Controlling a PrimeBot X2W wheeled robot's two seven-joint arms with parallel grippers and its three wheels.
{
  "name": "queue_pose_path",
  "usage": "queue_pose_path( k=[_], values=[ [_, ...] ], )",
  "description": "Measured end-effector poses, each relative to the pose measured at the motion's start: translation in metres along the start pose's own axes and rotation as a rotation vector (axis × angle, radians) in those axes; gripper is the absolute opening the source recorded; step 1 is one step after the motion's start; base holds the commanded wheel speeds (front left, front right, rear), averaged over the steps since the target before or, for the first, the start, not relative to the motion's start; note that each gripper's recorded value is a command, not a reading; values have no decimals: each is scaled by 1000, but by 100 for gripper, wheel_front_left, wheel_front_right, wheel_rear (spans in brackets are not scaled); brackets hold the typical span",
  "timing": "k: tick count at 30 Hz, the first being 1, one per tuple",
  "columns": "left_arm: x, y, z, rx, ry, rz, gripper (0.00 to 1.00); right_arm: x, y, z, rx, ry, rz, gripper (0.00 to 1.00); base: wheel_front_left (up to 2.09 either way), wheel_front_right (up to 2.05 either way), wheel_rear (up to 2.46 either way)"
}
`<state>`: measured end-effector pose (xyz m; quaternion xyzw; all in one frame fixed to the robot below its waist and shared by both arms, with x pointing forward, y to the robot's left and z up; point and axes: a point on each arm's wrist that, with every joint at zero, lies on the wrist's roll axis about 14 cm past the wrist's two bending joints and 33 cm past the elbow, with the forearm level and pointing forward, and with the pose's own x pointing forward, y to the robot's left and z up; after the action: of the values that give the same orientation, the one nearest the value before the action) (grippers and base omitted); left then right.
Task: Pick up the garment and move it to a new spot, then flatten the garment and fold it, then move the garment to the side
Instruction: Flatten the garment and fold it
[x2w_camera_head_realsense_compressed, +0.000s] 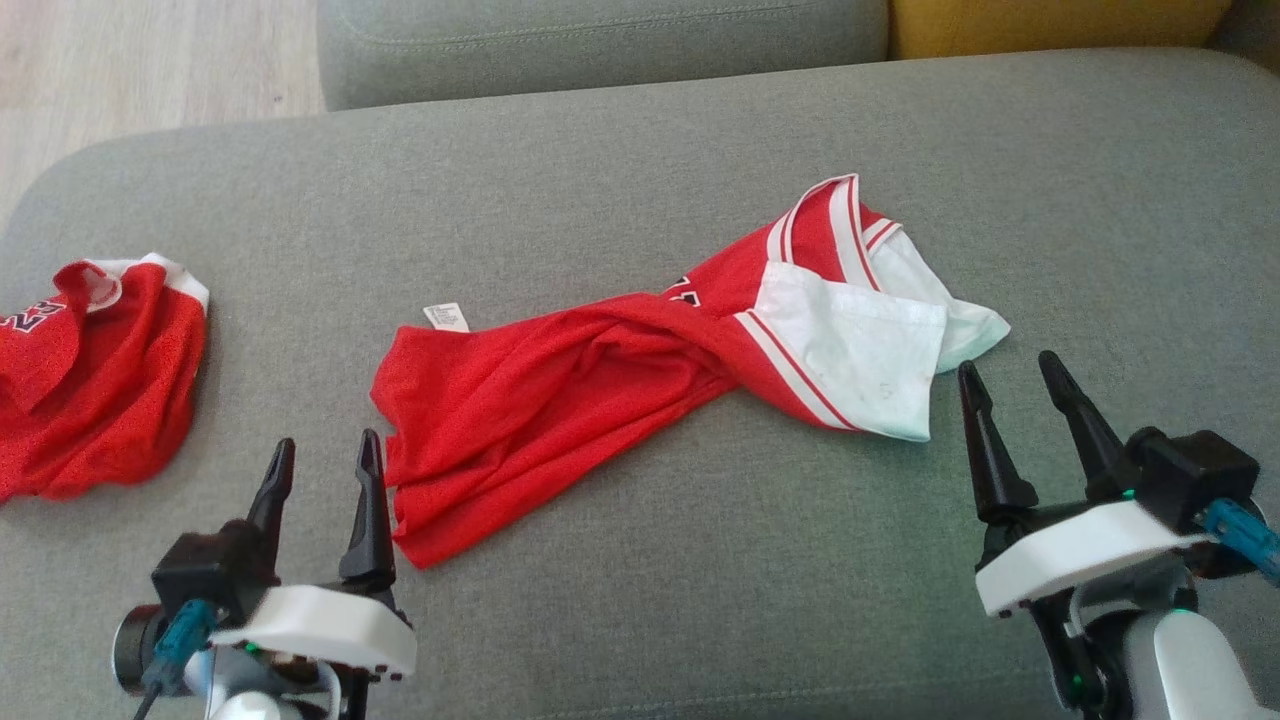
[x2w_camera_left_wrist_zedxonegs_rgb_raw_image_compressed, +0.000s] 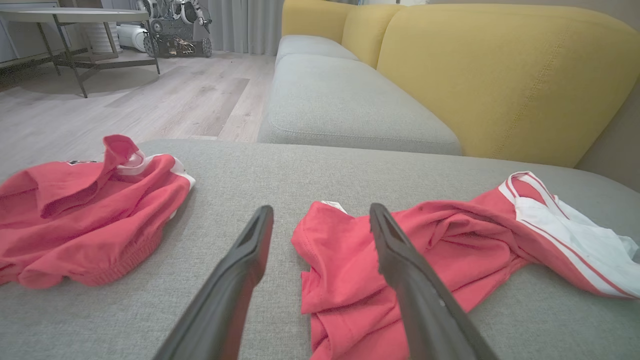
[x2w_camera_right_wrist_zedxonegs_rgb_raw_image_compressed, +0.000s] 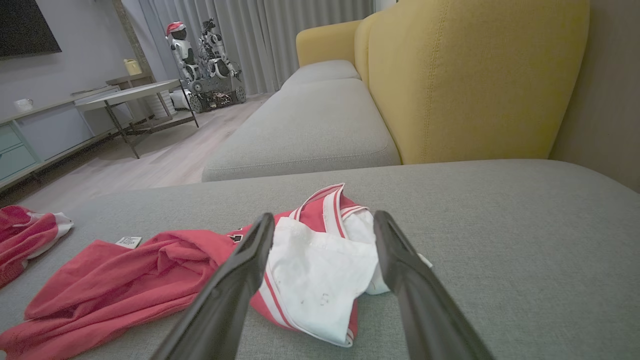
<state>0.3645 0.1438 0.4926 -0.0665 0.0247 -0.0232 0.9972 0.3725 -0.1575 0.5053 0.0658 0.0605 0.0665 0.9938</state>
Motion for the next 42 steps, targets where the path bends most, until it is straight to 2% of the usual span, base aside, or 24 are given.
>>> queue_pose_path(
  k=[8, 13, 16, 20, 25, 30, 31, 32, 33, 34, 42],
  values=[
    [5, -4, -6, -24, 26, -18, 100, 4, 0, -5, 2, 15, 1, 100, 0, 0, 0],
    [50, -22, 16, -25, -28, -103, 100, 14, -1, -13, 5, 40, 4, 100, 0, 0, 0],
    [81, -24, 16, -26, 1, -122, 100, 24, 1, -13, 4, 41, 15, 100, 0, 0, 0],
    [106, -18, -19, -31, 137, -118, 100, 36, 3, -13, 4, 41, 26, 100, 0, 0, 0],
    [115, -3, -84, -48, 361, -81, 100, 34, -8, -28, 16, 78, -8, 100, 0, 0, 0],
    [116, -1, -109, -77, 438, -69, 100, 34, -13, -34, 26, 91, -21, 100, 0, 0, 0],
    [117, 0, -113, -82, 445, -70, 78, 34, -13, -35, 28, 95, -22, 100, 0, 0, 0],
    [118, -1, -115, -82, 452, -74, 41, 35, -14, -36, 28, 97, -23, 100, 0, 0, 0],
    [120, -1, -116, -83, 448, -76, 15, 36, -14, -36, 28, 95, -24, 100, 0, 0, 0],
    [122, -1, -115, -85, 439, -76, 0, 38, -15, -34, 27, 87, -24, 100, 0, 0, 0],
    [135, 2, -97, -73, 333, -76, 0, 38, -27, -41, 37, 102, -60, 100, 0, 0, 0]
  ],
)
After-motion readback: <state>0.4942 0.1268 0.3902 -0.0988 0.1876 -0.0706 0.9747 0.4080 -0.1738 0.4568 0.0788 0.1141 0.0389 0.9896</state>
